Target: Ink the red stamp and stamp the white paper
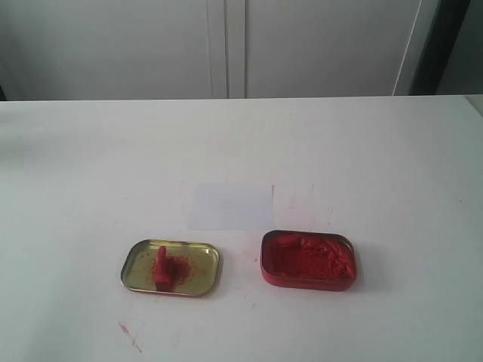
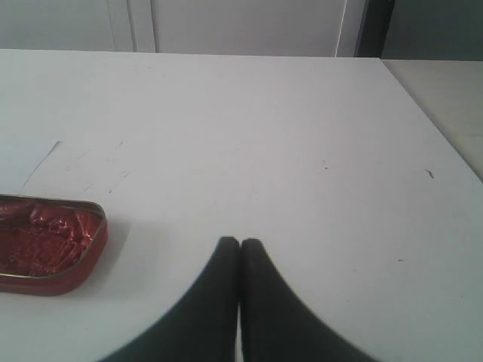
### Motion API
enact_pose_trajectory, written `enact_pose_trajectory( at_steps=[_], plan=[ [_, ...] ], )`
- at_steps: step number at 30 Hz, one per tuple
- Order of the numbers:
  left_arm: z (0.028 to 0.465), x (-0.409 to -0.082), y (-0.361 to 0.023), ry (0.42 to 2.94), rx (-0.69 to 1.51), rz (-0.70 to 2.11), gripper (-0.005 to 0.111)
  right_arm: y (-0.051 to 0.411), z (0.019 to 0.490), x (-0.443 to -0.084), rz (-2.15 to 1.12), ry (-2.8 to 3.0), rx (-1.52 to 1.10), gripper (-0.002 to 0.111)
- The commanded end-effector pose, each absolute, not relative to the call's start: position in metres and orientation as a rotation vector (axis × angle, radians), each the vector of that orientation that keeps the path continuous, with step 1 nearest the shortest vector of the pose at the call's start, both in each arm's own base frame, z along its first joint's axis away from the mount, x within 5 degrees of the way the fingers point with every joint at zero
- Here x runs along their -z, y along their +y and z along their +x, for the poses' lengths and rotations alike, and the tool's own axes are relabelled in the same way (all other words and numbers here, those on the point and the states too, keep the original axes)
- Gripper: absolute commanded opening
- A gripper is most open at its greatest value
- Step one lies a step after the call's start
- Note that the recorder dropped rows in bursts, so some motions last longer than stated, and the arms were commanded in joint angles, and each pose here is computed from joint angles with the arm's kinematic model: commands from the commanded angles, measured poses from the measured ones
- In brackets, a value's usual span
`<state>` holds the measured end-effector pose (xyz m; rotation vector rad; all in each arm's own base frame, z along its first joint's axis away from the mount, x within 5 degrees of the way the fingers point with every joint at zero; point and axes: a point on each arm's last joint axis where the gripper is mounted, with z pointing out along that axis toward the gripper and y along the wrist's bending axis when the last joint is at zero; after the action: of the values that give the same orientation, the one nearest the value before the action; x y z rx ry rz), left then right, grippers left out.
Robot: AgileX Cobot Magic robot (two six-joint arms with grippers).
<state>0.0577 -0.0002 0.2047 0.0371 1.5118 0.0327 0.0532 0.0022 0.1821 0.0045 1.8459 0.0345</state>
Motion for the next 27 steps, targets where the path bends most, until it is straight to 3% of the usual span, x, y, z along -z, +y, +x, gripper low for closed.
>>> enact_pose_trajectory(
  at_steps=[1,10,27],
  plan=[
    [0.057,-0.205,0.0,1.501,-0.007,0.008,0.0,0.002,0.053,-0.182,0.013,1.833,-0.033,0.0],
    [0.056,-0.21,-0.002,1.568,0.045,-0.007,0.0,0.002,0.053,-0.182,0.013,1.833,-0.033,0.0],
    [0.061,-0.271,-0.009,1.89,0.087,0.083,0.0,0.002,0.053,-0.182,0.013,1.833,-0.033,0.0]
  ],
)
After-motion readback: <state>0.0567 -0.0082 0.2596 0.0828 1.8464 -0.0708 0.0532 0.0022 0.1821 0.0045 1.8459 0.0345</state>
